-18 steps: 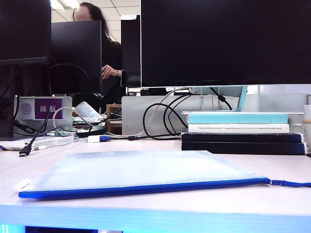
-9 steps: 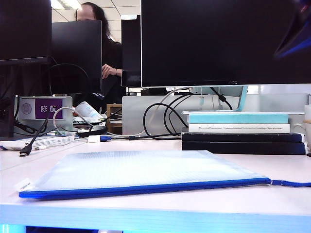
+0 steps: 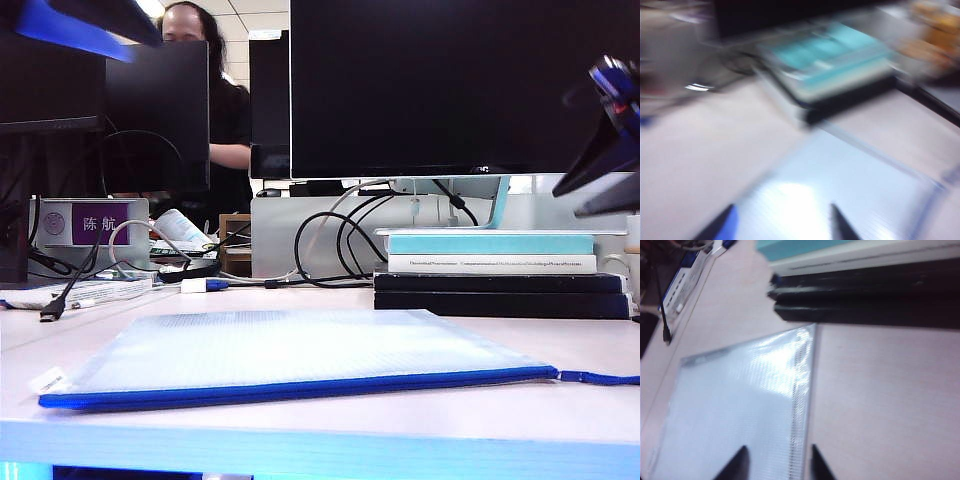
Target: Pick up the transparent plastic file bag with a blue zipper and open its zipper.
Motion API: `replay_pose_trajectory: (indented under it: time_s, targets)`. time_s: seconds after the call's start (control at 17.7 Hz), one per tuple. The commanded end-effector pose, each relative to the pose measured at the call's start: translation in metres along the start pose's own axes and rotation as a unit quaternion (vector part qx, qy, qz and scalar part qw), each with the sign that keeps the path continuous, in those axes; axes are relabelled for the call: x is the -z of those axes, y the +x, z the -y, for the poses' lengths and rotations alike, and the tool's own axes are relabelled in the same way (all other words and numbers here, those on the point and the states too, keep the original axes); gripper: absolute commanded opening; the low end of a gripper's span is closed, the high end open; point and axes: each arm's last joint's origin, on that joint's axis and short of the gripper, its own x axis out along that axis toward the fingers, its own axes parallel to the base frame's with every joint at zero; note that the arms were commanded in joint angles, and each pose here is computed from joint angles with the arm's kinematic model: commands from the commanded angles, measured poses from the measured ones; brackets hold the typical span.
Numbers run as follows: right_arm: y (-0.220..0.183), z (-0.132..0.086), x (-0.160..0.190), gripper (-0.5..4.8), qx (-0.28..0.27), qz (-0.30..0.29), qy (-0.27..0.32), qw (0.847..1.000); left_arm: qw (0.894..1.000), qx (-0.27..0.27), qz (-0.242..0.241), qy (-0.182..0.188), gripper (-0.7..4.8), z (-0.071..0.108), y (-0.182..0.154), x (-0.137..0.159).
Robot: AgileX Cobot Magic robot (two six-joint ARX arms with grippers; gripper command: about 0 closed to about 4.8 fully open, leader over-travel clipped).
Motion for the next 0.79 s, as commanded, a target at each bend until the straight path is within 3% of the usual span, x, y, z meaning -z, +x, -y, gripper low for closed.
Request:
replay_pose_trajectory:
  time_s: [0.06,0.17,0.34,0.51,0.79]
  targets:
    - [0.014,0.006,-0.010,1.50,-0.051,-0.021,0.016,0.998,0.997,0.062,-0.045,-0.004,2.47,0.000,0.020,0.014]
    - [0.025,0.015,-0.009,1.49,-0.046,-0.049,0.060,0.996,0.994,0.070,-0.087,-0.018,2.44,-0.001,0.031,0.026]
    - [0.035,0.025,0.000,1.50,-0.047,-0.097,0.109,0.988,0.992,0.071,-0.099,-0.021,2.42,-0.001,0.033,0.029]
    - [0.059,0.014,0.035,1.73,-0.005,-0.223,0.091,0.971,0.988,0.116,-0.093,-0.034,2.42,0.002,0.033,0.028]
    - [0.076,0.019,0.049,1.72,0.001,-0.262,0.096,0.960,0.982,0.141,-0.110,-0.056,2.42,0.003,0.032,0.032]
